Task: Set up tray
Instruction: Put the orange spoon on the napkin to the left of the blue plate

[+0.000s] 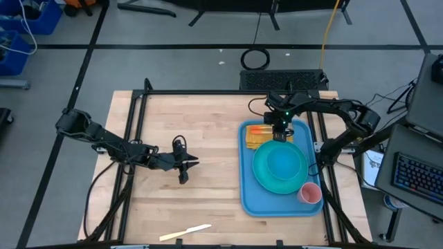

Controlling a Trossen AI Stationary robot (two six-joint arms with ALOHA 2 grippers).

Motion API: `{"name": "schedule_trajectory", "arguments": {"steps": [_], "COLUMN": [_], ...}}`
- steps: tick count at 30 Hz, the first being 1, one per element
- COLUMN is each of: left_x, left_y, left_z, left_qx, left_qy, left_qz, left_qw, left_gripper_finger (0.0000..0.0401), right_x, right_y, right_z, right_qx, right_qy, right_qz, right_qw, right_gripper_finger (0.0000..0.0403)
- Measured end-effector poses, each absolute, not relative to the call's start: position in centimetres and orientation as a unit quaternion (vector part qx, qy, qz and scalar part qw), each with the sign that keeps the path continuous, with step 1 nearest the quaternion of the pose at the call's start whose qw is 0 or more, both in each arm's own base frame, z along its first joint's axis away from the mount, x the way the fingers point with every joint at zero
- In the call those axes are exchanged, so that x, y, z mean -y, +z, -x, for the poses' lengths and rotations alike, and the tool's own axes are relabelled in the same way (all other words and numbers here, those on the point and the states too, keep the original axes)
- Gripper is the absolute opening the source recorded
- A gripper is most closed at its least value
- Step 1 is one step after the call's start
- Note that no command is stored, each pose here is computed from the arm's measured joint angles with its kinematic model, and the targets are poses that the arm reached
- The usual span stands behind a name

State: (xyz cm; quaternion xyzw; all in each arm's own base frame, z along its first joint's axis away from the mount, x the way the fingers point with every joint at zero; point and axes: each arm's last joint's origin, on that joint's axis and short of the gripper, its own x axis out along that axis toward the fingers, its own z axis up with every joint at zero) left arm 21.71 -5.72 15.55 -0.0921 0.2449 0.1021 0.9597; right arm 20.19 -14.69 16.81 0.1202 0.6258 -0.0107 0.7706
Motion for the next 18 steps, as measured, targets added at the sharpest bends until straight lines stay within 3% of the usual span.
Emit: {"name": "schedule_trajectory", "arguments": {"steps": [18], "left_x": [5.7], "left_y": [15.6], "left_z": [-21.7], "left_qx": [-0.245], "left_qy": [0.103], "left_qz": [0.091], "left_qw": [0.96], "left_gripper_finger": [0.0086], "right_x": [14.6], "right_y": [15.1], "right_z": [-19.1], "right_qx": [-0.62], "right_qy": [-0.01], "right_qz": [-0.136], "right_qw": [0.773], "right_gripper_finger": [0.0]}}
